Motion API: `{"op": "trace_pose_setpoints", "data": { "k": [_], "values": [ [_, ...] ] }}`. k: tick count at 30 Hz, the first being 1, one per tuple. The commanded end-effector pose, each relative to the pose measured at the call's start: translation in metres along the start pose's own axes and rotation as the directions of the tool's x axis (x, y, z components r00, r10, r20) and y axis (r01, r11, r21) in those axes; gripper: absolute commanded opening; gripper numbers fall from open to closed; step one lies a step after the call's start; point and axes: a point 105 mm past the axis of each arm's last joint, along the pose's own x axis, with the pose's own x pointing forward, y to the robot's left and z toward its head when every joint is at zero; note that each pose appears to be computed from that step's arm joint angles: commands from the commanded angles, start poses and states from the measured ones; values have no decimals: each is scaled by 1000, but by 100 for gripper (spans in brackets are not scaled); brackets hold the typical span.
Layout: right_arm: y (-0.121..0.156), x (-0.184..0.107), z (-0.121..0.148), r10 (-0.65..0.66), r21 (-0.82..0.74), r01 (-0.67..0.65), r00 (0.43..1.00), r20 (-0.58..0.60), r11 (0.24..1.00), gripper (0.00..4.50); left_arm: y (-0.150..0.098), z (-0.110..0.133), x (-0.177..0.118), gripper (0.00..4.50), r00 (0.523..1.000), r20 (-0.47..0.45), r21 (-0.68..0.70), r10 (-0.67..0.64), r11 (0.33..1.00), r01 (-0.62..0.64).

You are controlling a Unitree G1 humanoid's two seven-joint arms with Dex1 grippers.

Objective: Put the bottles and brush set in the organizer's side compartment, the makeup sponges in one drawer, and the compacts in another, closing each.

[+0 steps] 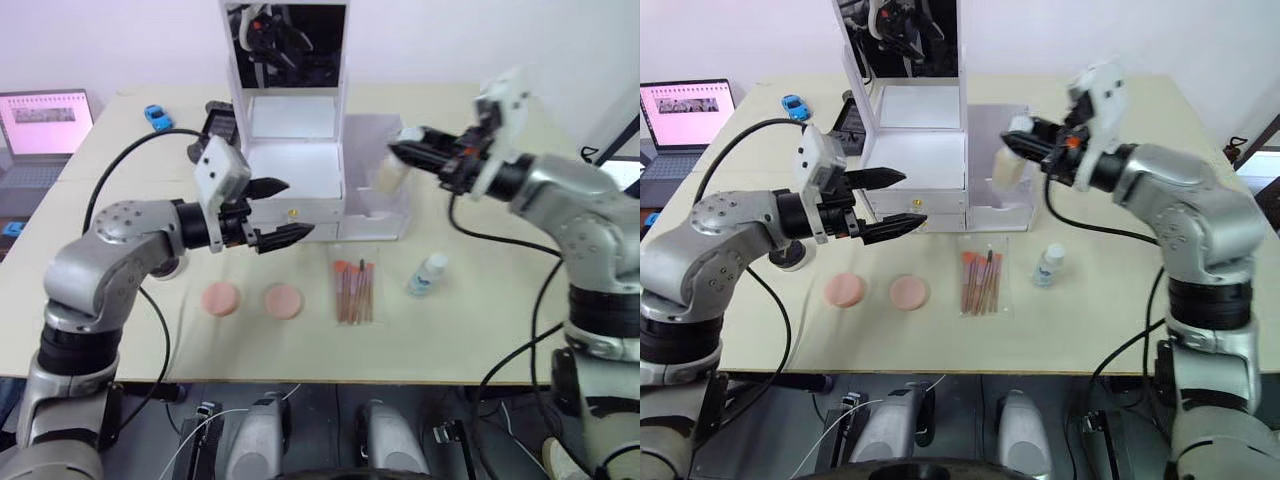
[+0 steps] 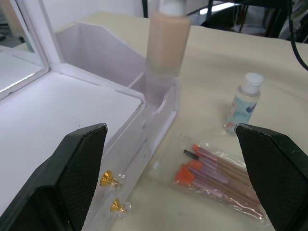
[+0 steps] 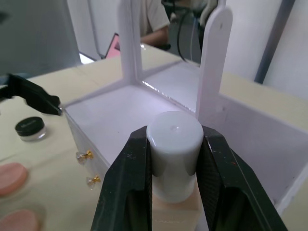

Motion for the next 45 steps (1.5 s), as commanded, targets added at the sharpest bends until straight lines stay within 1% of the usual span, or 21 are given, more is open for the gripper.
{"op": "trace_pose_setpoints", "data": {
  "k": [1, 5, 11, 15, 16, 17, 20, 22, 25, 29, 31, 37, 45],
  "values": [
    [-9, 8, 8, -41, -83, 43, 999, 19, 996, 72, 2, 16, -11, 450, 997, 45, 60, 57, 996, -60],
    [-17, 16, -9, -62, -78, 60, 998, -26, 995, 72, 2, 16, -17, 450, 995, 39, 64, 95, 993, -98],
    [-25, 16, -18, -91, -60, 87, 994, -58, 994, 72, 3, 15, -20, 450, 993, 32, 63, 109, 992, -111],
    [-30, 15, -35, -127, -33, 124, 986, -107, 992, 72, 3, 15, -20, 450, 994, 25, 65, 110, 992, -112],
    [-26, 14, -37, -111, -17, 110, 987, -113, 994, 72, 3, 16, -19, 450, 994, 25, 66, 108, 992, -109],
    [-24, 13, -37, -98, -7, 98, 989, -114, 995, 72, 3, 16, -18, 450, 994, 25, 67, 106, 992, -107],
    [-19, 7, -19, -63, 57, 66, 996, -57, 996, 72, 3, 17, -18, 450, 995, 20, 68, 96, 993, -97],
    [-18, 2, -11, -67, 66, 70, 997, -41, 995, 72, 3, 16, -17, 450, 995, 17, 67, 93, 993, -94],
    [-19, -1, -9, -95, 68, 98, 995, -40, 993, 72, 3, 15, -15, 450, 996, 18, 64, 82, 994, -83],
    [-21, 2, -30, -150, 37, 154, 985, -89, 987, 72, 3, 15, -10, 450, 998, 18, 66, 64, 996, -65],
    [-23, 3, -35, -176, 19, 178, 979, -101, 984, 72, 3, 15, -9, 450, 998, 18, 69, 61, 996, -62],
    [-25, 5, -42, -232, 9, 234, 968, -96, 972, 72, 4, 16, -10, 450, 998, 17, 77, 56, 995, -57],
    [-19, 8, -53, -254, 0, 256, 960, -114, 967, 72, 2, 14, -8, 450, 999, 18, 82, 45, 996, -47]
  ]
}}
